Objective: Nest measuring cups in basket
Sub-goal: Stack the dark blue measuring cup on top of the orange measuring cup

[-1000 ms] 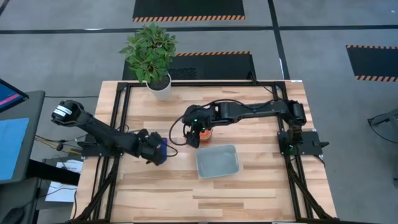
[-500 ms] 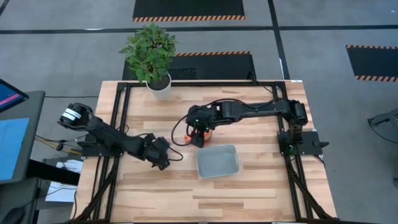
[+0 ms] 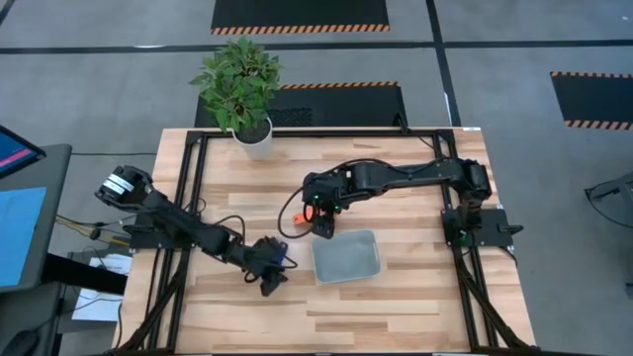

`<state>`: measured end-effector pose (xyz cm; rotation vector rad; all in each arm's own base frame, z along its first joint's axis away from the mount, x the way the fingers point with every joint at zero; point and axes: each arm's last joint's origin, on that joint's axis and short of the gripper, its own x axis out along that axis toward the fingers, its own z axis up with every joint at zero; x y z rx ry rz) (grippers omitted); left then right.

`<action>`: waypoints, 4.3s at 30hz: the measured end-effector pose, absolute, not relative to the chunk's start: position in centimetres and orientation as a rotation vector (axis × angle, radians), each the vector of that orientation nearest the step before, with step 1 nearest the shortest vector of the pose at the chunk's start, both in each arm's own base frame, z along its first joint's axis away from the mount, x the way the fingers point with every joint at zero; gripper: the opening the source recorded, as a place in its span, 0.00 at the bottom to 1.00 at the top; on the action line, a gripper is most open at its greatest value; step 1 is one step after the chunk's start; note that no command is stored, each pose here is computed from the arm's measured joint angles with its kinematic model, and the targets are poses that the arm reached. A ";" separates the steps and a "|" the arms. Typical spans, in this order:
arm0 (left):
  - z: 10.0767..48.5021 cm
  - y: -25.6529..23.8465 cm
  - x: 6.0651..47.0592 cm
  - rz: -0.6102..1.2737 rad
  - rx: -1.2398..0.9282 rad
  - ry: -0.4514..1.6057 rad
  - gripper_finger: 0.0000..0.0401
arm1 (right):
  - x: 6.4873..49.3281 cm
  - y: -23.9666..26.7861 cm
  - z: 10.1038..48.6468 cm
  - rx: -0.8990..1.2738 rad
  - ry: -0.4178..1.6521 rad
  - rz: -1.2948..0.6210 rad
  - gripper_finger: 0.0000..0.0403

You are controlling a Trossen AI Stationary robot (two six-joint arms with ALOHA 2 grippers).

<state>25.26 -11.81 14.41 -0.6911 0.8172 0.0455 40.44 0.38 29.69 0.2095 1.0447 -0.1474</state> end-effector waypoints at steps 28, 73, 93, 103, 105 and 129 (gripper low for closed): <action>16.7 -11.9 22.5 0.328 -0.402 1.194 0.41 | 25.1 18.0 33.6 0.273 1.141 -0.355 0.72; 13.0 -15.7 25.5 -0.164 -0.273 1.121 0.29 | 34.1 24.9 26.1 0.644 0.955 -0.285 0.72; 12.7 -16.5 21.9 -0.028 -0.335 1.424 0.29 | 39.9 25.0 19.2 0.806 1.037 -0.139 0.72; 13.4 -17.3 20.1 0.072 -0.358 1.420 0.28 | 41.3 21.9 18.8 0.921 1.024 -0.298 0.72; 13.6 -17.3 20.1 0.070 -0.354 1.405 0.28 | 41.6 21.5 18.8 0.921 1.016 -0.297 0.72; 13.8 -17.4 20.1 0.082 -0.340 1.364 0.28 | 45.0 21.1 14.8 0.985 0.961 -0.345 0.72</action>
